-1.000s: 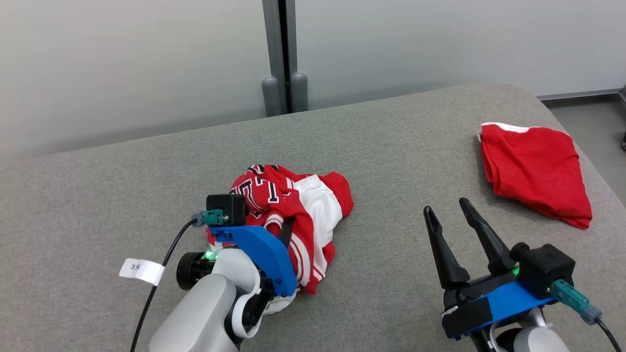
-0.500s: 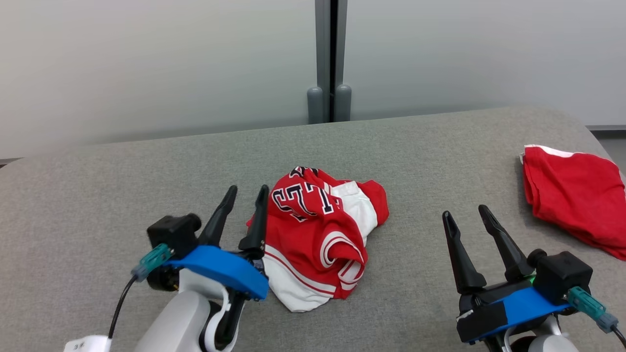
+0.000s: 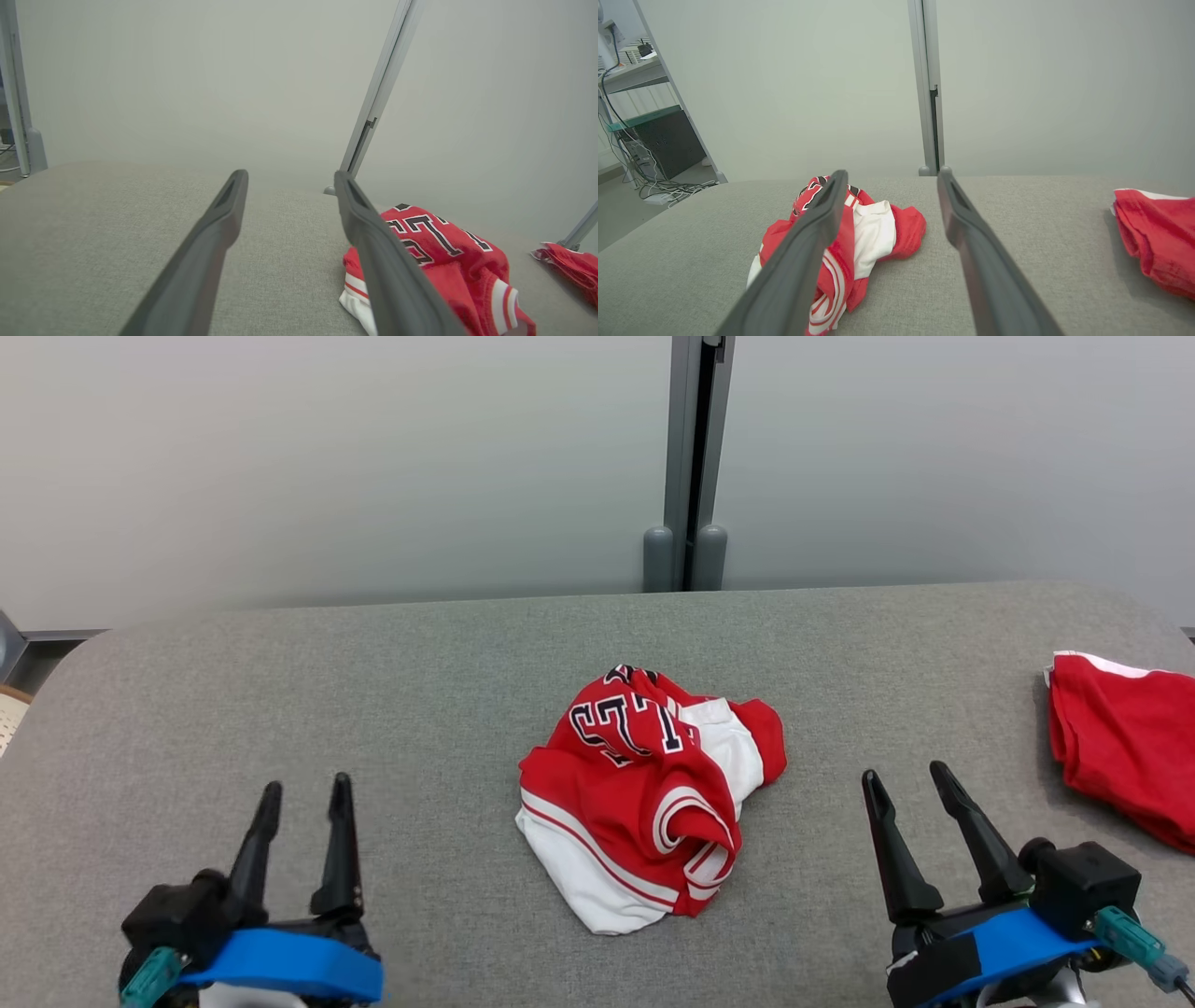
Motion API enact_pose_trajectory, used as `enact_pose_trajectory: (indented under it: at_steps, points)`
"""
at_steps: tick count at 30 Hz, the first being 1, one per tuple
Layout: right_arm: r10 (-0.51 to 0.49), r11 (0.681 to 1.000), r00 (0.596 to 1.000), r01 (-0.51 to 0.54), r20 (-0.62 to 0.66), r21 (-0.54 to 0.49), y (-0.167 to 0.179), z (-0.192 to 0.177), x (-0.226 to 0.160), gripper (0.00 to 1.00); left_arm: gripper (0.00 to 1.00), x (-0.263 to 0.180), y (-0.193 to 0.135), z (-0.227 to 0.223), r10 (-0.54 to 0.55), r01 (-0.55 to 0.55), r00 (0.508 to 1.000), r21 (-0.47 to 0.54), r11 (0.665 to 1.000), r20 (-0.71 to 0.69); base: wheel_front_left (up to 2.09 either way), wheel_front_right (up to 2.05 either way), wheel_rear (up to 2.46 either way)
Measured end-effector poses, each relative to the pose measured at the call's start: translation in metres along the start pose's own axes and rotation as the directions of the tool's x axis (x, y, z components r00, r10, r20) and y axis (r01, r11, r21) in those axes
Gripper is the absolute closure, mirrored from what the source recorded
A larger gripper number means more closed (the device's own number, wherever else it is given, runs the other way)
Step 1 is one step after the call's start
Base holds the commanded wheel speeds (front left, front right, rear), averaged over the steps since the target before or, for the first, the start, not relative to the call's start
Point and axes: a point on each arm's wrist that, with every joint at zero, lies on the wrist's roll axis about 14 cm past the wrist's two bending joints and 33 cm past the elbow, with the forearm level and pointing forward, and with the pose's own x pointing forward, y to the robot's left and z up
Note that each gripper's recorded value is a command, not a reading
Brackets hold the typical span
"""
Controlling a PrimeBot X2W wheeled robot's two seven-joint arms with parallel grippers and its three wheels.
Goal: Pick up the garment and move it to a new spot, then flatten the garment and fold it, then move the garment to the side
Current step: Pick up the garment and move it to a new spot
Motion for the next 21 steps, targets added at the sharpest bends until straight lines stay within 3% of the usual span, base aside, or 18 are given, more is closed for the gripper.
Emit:
enact_pose_trajectory:
  at_steps: [9, 21]
  points:
    - [-0.041, 0.999, 0.996, 0.041, -0.078, 0.001, -0.012, -0.021, -0.012, 0.0, 0.0, -0.026, 0.023, -0.011, 0.065, -0.061, 0.997, 0.102, 0.993, -0.039, 0.0, 0.0, 0.0]
    - [-0.086, 0.996, 0.989, 0.085, -0.117, -0.013, -0.027, -0.032, -0.019, 0.0, 0.0, -0.027, 0.029, -0.008, 0.087, -0.081, 0.995, 0.122, 0.989, -0.045, 0.0, 0.0, 0.0]
